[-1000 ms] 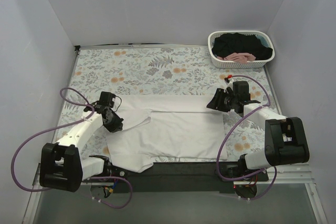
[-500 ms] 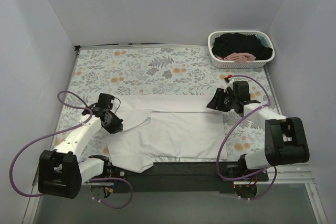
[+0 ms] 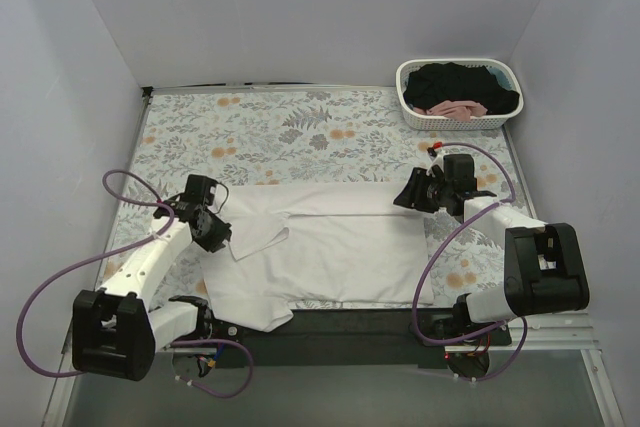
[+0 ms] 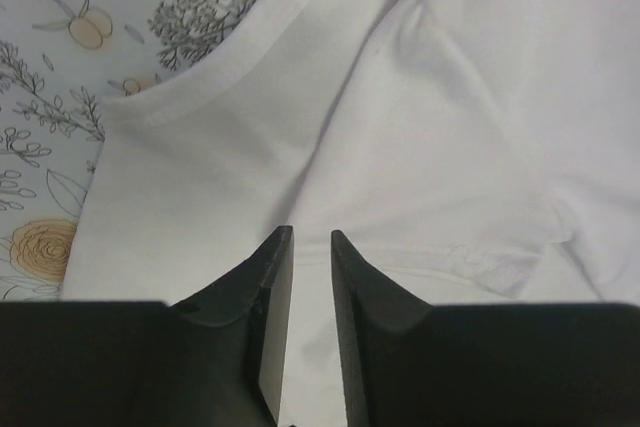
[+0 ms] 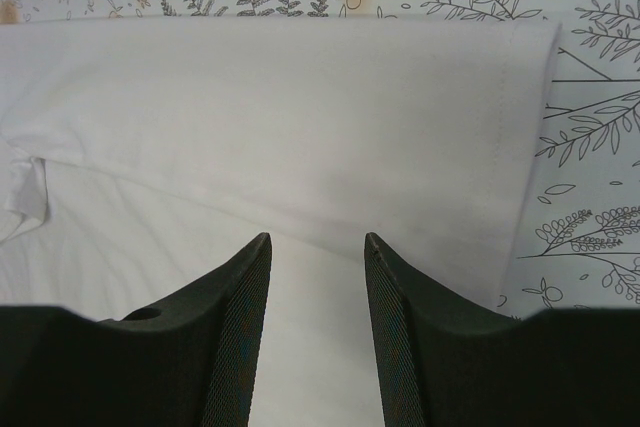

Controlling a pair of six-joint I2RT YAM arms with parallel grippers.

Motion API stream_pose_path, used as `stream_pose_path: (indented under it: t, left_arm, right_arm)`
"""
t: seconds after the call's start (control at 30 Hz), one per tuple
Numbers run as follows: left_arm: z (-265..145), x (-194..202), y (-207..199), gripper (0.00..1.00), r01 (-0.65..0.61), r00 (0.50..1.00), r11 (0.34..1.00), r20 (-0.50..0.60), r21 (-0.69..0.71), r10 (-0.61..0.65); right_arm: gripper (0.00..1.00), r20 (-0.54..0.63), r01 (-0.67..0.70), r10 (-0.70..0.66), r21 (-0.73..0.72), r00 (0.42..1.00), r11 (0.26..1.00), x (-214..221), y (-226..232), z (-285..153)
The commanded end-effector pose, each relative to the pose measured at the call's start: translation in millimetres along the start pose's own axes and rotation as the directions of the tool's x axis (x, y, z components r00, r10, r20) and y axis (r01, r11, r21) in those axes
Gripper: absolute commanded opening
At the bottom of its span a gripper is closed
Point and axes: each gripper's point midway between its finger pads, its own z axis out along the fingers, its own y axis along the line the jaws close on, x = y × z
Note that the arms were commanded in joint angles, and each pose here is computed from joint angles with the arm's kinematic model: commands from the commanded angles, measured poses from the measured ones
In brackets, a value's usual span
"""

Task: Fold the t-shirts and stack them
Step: Fold the tshirt

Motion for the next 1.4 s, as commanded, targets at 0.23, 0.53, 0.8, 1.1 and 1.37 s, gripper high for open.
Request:
stream_pose_path:
  t: [0.23, 0.53, 0.8, 1.1, 1.37]
  left_arm:
    - [-5.1, -55.0, -68.8, 0.33, -0.098, 0.982, 0.982, 0.177, 0.160, 0.069]
    - [60.3, -84.5, -82.2, 0.12, -0.105, 0.975, 0.992, 0.203, 0.070, 0.089]
    - [104.1, -94.5, -98.0, 0.11, -0.106, 0.987, 0.994, 0.125, 0.037, 0.101]
    - [143.3, -100.6, -160.2, 0.12, -0.086, 0.996, 0.986, 0.015, 0.141, 0.085]
    - [111.6, -131.0, -217.8, 0.28, -0.096, 0.994, 0.946, 0.075, 0.308, 0.077]
  right_arm:
    - [0.49, 0.089, 0.032, -0.030, -0.020, 0.996, 0.999, -44.9, 3.5, -1.5]
    - [0.49, 0.045, -0.030, 0.029, 0.016, 0.999, 0.999, -40.4, -20.1, 14.9]
    - [0.49, 0.020, -0.116, 0.114, 0.102, 0.993, 0.988, -40.0, -60.9, 36.7]
    - [0.49, 0.114, -0.147, 0.131, 0.145, 0.985, 0.978, -122.4, -101.8, 72.9]
    - [0.49, 0.168, -0.104, 0.085, 0.107, 0.982, 0.989, -166.8, -84.1, 61.0]
